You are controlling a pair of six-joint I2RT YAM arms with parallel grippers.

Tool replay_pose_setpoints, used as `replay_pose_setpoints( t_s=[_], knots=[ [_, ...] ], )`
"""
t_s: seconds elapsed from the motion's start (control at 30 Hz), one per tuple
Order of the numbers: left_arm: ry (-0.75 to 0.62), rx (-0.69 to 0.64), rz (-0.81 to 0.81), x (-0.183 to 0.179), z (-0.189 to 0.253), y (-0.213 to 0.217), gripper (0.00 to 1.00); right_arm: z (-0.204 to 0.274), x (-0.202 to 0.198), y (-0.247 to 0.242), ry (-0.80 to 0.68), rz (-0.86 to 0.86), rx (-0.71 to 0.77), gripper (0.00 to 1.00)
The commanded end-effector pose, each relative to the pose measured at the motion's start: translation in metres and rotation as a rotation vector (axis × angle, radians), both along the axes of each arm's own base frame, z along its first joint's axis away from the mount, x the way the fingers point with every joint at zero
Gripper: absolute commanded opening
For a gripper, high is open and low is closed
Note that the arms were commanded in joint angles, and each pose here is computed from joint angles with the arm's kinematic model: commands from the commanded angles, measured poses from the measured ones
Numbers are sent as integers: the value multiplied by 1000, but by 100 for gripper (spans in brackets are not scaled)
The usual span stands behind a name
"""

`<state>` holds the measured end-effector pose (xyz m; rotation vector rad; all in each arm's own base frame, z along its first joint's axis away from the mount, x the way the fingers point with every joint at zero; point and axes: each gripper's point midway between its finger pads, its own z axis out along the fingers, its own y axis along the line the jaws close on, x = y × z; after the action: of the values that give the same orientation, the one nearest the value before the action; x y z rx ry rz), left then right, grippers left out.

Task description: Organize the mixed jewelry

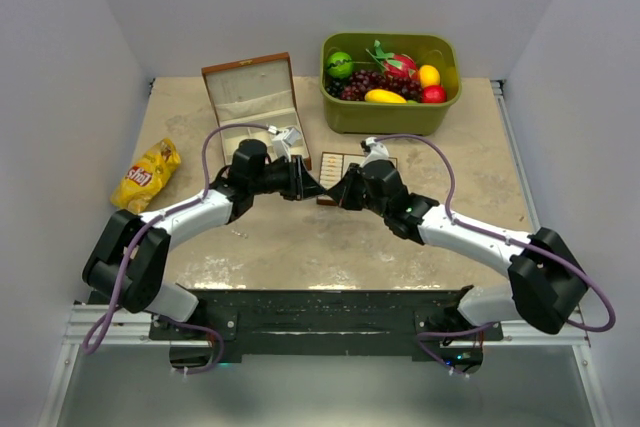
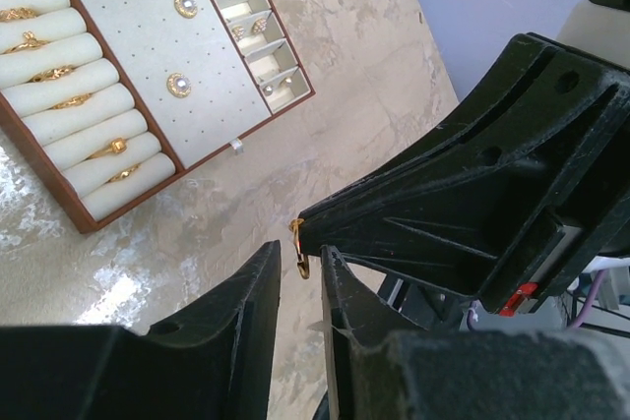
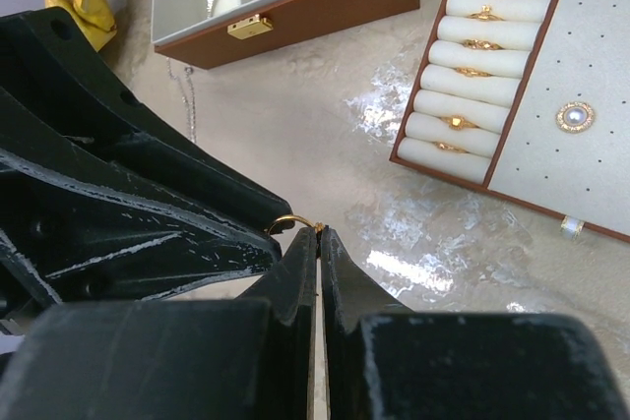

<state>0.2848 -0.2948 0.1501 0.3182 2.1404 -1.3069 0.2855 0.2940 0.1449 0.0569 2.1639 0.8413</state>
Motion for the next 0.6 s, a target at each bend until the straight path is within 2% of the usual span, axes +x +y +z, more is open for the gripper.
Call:
replay_pose_setpoints(
  t_s=[0.0, 0.13, 0.3, 0.43, 0.57],
  knots=[
    [-46, -32, -32, 3, 19, -7, 26, 30, 5, 1, -69, -25, 63, 0],
    [-45, -31, -42, 2, 19, -8, 18, 30, 4, 1, -69, -25, 66, 0],
    [-52, -37, -46, 2, 22, -9, 14, 31, 3, 2, -70, -16, 71, 0],
    [-64, -36, -50, 3, 24, -9, 4, 31, 2, 2, -70, -14, 69, 0],
    [-63, -28, -49, 3, 22, -8, 0, 31, 1, 0, -69, -16, 70, 0]
  ],
)
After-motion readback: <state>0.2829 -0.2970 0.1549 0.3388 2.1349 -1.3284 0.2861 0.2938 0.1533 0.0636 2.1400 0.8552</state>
